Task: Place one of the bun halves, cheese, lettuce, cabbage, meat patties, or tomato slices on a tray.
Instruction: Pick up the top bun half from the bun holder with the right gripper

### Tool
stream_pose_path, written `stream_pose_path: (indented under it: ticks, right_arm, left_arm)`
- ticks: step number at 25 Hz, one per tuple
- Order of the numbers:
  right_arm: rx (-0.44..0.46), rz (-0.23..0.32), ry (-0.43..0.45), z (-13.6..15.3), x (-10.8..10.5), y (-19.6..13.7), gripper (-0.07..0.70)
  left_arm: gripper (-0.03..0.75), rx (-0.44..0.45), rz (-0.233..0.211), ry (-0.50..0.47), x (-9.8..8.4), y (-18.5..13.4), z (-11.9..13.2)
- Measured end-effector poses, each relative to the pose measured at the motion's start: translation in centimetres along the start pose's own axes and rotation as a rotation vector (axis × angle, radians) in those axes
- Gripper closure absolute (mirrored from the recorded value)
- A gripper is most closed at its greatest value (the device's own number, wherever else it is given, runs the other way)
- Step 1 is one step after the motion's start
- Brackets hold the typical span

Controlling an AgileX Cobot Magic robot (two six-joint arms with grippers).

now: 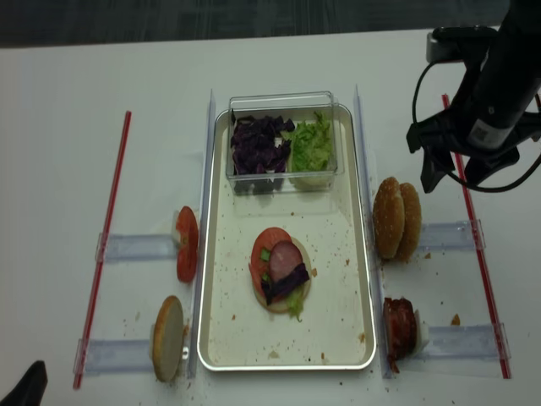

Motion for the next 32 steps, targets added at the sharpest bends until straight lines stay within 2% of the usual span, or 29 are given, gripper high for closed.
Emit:
stream_pose_path:
  ticks: [4, 8, 13, 15, 21, 28, 32]
  right_arm:
    - [0.006, -0.025, 0.046, -0.2, 2.4, 0.1, 0.139]
    - [0.017, -0.074, 0.066, 0.1, 4.5, -0.3, 0.164]
    - [0.024, -0.117, 0.075, 0.4, 6.6, -0.6, 0.169]
    - [0.025, -0.118, 0.075, 0.5, 7.1, -0.7, 0.169]
    - [0.026, -0.118, 0.076, 0.5, 7.3, -0.8, 0.169]
    - [0.012, -0.086, 0.073, 0.7, 7.3, -0.4, 0.171]
    - [0.06, -0.072, 0.068, 2.2, 7.0, -0.4, 0.175]
  left_arm:
    - [0.207, 0.0, 0.0, 0.0, 0.0, 0.0, 0.0]
    - [0.207, 0.0, 0.0, 0.0, 0.0, 0.0, 0.0]
    - [0.207, 0.0, 0.0, 0.0, 0.0, 0.0, 0.0]
    - [0.207, 0.0, 0.0, 0.0, 0.0, 0.0, 0.0]
    - [0.206, 0.0, 0.0, 0.0, 0.0, 0.0, 0.0]
    - [0.206, 0.0, 0.0, 0.0, 0.0, 0.0, 0.0]
    - [0.206, 0.0, 0.0, 0.0, 0.0, 0.0, 0.0]
Point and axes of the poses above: a point on each arm's last joint axis where the gripper is mounted, z pointing out along that axis toward the gripper, x along the wrist's bending axis when the last joint is at zero, y = z × x, the point moved 10 cm from there along z, pointing out along that axis toward the gripper, and after that the axes turned 4 degrees about -z, right-handed, at the moved point
